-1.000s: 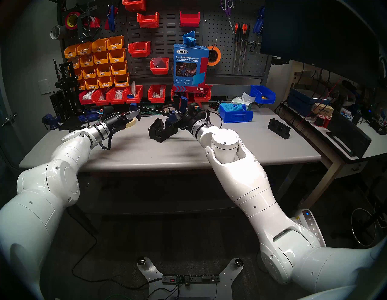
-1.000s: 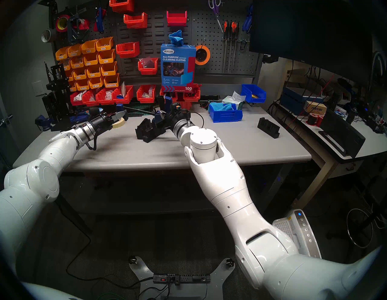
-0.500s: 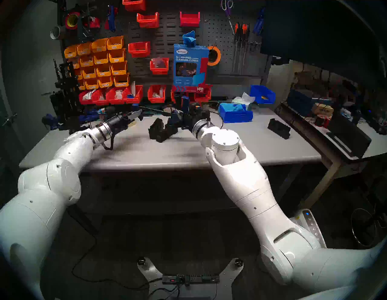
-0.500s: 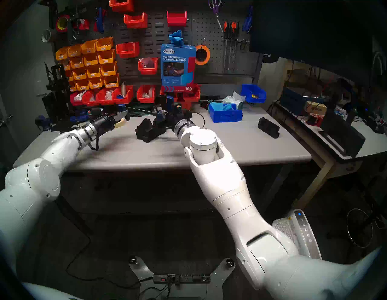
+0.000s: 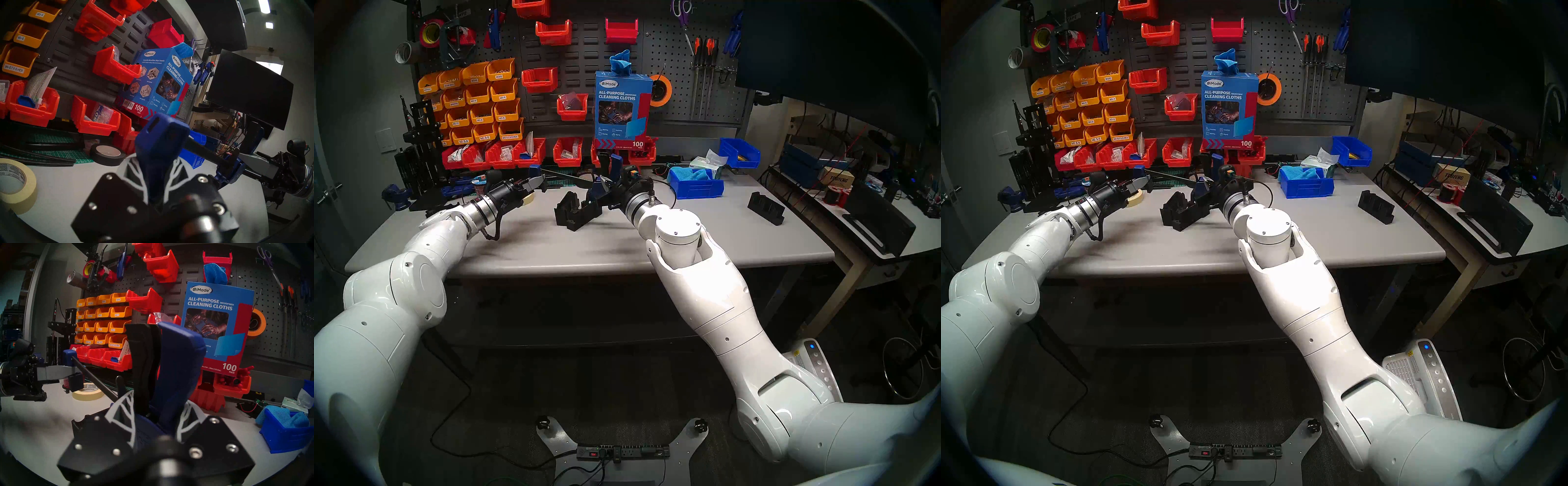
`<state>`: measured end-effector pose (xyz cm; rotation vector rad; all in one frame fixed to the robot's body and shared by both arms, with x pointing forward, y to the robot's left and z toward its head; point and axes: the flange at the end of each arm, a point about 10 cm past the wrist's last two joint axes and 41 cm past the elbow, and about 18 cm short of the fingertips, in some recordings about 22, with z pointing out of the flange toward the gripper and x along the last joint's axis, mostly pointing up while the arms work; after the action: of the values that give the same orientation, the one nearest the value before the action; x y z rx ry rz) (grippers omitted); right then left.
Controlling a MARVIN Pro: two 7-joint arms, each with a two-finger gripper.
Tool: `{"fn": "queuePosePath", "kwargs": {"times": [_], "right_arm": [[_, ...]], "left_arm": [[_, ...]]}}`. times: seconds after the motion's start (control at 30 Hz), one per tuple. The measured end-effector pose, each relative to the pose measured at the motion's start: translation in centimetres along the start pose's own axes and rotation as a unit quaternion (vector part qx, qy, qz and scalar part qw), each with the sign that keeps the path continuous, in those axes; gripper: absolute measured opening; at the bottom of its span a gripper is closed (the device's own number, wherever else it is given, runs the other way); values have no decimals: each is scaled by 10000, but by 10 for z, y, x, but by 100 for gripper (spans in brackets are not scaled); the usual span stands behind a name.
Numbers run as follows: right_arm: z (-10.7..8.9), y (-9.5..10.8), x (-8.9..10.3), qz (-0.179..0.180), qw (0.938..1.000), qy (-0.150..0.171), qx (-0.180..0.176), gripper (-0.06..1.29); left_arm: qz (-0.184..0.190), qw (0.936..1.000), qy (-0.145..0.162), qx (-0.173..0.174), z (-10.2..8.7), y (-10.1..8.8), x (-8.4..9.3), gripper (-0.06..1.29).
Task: Clamp the two 3D printed pieces together with the clamp
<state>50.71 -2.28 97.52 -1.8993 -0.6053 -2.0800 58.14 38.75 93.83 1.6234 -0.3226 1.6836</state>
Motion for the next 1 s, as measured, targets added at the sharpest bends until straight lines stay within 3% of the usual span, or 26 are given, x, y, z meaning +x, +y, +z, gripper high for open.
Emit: {"fn": "queuePosePath", "kwargs": {"times": [1.0], "right_arm": [[-2, 5, 5, -213, 9995, 23, -229, 25]], "left_arm": [[-353, 9991, -210, 33, 21, 5, 15, 8]]}}
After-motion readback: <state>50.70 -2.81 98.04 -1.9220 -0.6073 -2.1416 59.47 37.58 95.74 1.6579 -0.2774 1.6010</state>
